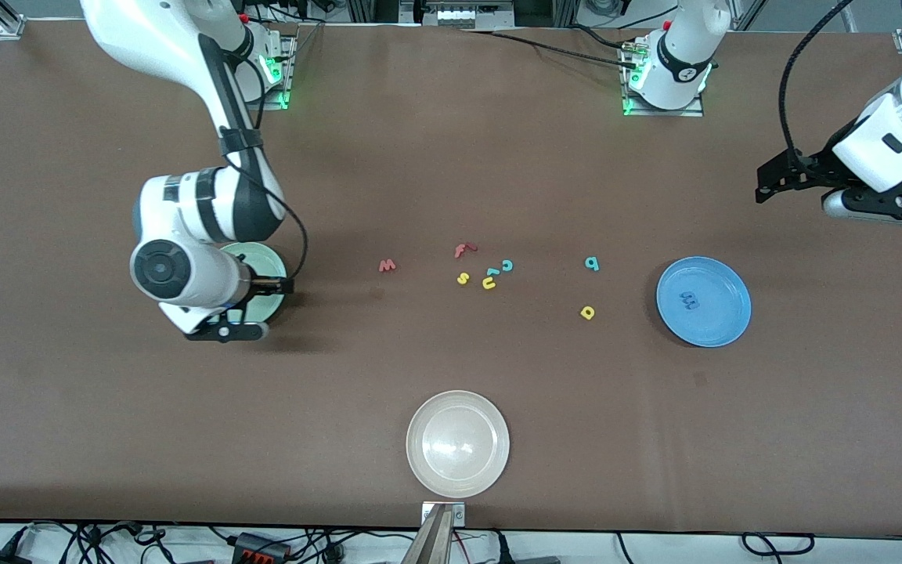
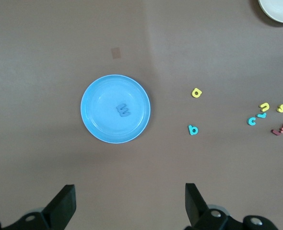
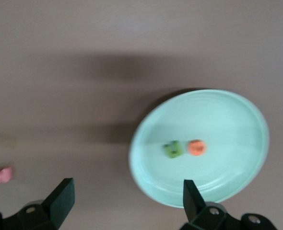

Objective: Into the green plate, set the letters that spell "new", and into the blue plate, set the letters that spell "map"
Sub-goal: 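Open the right gripper to drop the u onto the green plate, then reach the right gripper to pink w while the left gripper reaches a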

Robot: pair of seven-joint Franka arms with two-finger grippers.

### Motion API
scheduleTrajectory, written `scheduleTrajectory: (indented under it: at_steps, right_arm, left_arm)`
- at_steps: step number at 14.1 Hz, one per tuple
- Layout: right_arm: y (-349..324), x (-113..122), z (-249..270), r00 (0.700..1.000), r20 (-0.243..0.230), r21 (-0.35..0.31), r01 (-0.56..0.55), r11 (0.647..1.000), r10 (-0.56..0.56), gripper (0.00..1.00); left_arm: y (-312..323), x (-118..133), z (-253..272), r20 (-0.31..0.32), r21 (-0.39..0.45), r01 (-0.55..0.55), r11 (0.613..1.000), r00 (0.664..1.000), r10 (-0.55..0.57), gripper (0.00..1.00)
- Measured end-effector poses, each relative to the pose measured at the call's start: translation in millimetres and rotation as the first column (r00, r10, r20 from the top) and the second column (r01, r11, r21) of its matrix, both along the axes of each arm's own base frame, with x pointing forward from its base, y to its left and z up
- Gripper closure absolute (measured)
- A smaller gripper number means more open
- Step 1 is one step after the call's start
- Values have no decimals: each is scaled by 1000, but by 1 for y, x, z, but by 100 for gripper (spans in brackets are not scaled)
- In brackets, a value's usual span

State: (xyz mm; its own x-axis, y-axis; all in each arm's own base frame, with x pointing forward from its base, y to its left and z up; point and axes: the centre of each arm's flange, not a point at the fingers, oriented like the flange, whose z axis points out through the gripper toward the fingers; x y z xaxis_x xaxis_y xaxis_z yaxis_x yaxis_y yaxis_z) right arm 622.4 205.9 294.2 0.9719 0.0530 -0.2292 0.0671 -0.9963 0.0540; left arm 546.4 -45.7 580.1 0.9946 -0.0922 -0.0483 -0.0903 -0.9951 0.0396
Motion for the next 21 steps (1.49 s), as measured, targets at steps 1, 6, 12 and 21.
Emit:
scheduleTrajectory:
  at_steps: [1, 6, 12, 21]
  right_arm:
    - [27, -8, -7, 999, -1, 6, -42, 999, 42, 0]
    - [136, -57, -30, 1000, -5, 32, -9, 999, 9, 0]
    - [117, -50, -60, 922, 6, -75, 387, 919, -387, 0]
    - [142, -59, -70, 653, 122, -126, 757, 641, -748, 0]
  left_arm:
    - [-5, 1, -2, -4, 0, 9, 1000, 1000, -9, 0]
    - [-19, 4, -14, -25, 0, 32, 999, 999, -32, 0]
    - [-60, 32, -122, -207, -9, 105, 994, 973, -105, 0]
    - [-146, 71, -292, -127, -19, 249, 968, 960, -249, 0]
